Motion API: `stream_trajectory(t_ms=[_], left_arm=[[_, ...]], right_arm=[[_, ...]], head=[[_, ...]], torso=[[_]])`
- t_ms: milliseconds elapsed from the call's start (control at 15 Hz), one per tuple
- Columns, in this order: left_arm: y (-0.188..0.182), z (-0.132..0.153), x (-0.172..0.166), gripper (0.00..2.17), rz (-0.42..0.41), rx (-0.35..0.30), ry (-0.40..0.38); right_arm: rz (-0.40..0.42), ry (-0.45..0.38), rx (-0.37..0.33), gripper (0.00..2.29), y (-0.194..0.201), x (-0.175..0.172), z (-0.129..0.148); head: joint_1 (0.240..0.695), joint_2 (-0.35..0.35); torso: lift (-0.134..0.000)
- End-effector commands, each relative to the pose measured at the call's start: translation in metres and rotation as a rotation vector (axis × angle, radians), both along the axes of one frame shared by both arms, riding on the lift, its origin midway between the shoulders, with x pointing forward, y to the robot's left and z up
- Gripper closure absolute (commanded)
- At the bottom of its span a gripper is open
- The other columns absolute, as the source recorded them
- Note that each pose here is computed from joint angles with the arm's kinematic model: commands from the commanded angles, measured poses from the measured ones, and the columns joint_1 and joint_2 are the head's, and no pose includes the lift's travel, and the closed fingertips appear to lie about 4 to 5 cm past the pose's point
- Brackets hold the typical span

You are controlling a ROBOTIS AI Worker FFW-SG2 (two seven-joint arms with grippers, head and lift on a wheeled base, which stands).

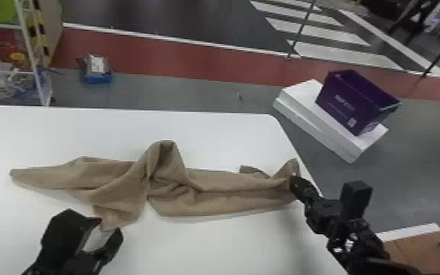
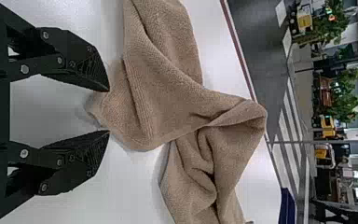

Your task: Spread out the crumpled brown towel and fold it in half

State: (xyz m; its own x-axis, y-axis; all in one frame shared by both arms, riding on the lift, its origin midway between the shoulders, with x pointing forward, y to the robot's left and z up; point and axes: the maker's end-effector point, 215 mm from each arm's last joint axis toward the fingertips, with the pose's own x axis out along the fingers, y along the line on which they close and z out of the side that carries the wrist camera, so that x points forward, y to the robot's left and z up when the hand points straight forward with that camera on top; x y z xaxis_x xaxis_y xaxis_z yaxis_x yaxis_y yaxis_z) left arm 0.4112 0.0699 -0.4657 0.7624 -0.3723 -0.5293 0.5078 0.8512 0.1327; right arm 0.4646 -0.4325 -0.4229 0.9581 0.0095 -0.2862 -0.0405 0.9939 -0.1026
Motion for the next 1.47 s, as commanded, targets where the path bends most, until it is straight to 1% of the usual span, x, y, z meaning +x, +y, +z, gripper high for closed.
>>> stream_trajectory(t_ms=[0, 133, 200, 333, 400, 600, 733, 800, 1000, 1067, 1133, 1267, 1333, 1400], left_arm=[[0.001, -0.003, 0.001, 0.68, -0.001, 0.004, 0.004], [0.0, -0.005, 0.0, 0.72, -0.006, 0.004, 0.009], [0.0, -0.004, 0.0, 1.01, -0.007, 0.005, 0.008], [0.001, -0.002, 0.001, 1.19, -0.005, 0.003, 0.002], [0.004, -0.001, 0.001, 1.36, 0.001, 0.001, 0.0], [0.017, 0.02, 0.001, 1.44, 0.024, -0.026, -0.029], [0.039, 0.045, 0.007, 1.44, 0.065, -0.049, -0.067], [0.049, 0.06, 0.012, 1.44, 0.084, -0.056, -0.092], [0.098, 0.105, 0.024, 1.44, 0.18, -0.064, -0.174], [0.113, 0.117, 0.027, 1.44, 0.213, -0.053, -0.201], [0.129, 0.126, 0.029, 1.44, 0.246, -0.044, -0.222], [0.156, 0.146, 0.033, 1.44, 0.308, -0.067, -0.253], [0.168, 0.158, 0.033, 1.44, 0.333, -0.07, -0.274], [0.174, 0.165, 0.032, 1.44, 0.35, -0.076, -0.286]], right_arm=[[0.0, 0.0, 0.0, 1.36, -0.001, 0.0, 0.0], [-0.003, -0.001, -0.001, 1.36, -0.002, -0.001, 0.001], [-0.004, -0.003, -0.002, 1.36, -0.003, -0.001, 0.002], [-0.007, -0.008, 0.0, 1.36, -0.005, -0.002, 0.006], [-0.006, -0.01, -0.002, 1.36, -0.005, -0.003, 0.006], [-0.002, -0.021, 0.002, 1.36, -0.004, -0.002, 0.016], [-0.006, -0.023, 0.006, 1.36, -0.006, 0.001, 0.025], [-0.011, -0.036, 0.008, 1.36, -0.011, 0.006, 0.037], [-0.019, -0.054, -0.009, 1.36, -0.035, 0.026, 0.072], [-0.023, -0.05, -0.009, 1.36, -0.04, 0.032, 0.078], [-0.024, -0.058, -0.025, 1.36, -0.047, 0.041, 0.091], [-0.042, -0.071, -0.044, 1.36, -0.061, 0.055, 0.114], [-0.053, -0.082, -0.043, 1.36, -0.068, 0.058, 0.124], [-0.065, -0.084, -0.035, 1.36, -0.074, 0.058, 0.127]], head=[[0.695, -0.35], [0.695, -0.35], [0.695, -0.35], [0.695, -0.35], [0.695, -0.35], [0.695, -0.35], [0.695, -0.35], [0.695, -0.35], [0.695, -0.35], [0.695, -0.35], [0.695, -0.35], [0.695, -0.333], [0.695, -0.322], [0.695, -0.305]], torso=[[-0.124], [-0.124], [-0.124], [-0.124], [-0.124], [-0.124], [-0.124], [-0.124], [-0.124], [-0.124], [-0.124], [-0.124], [-0.124], [-0.124]])
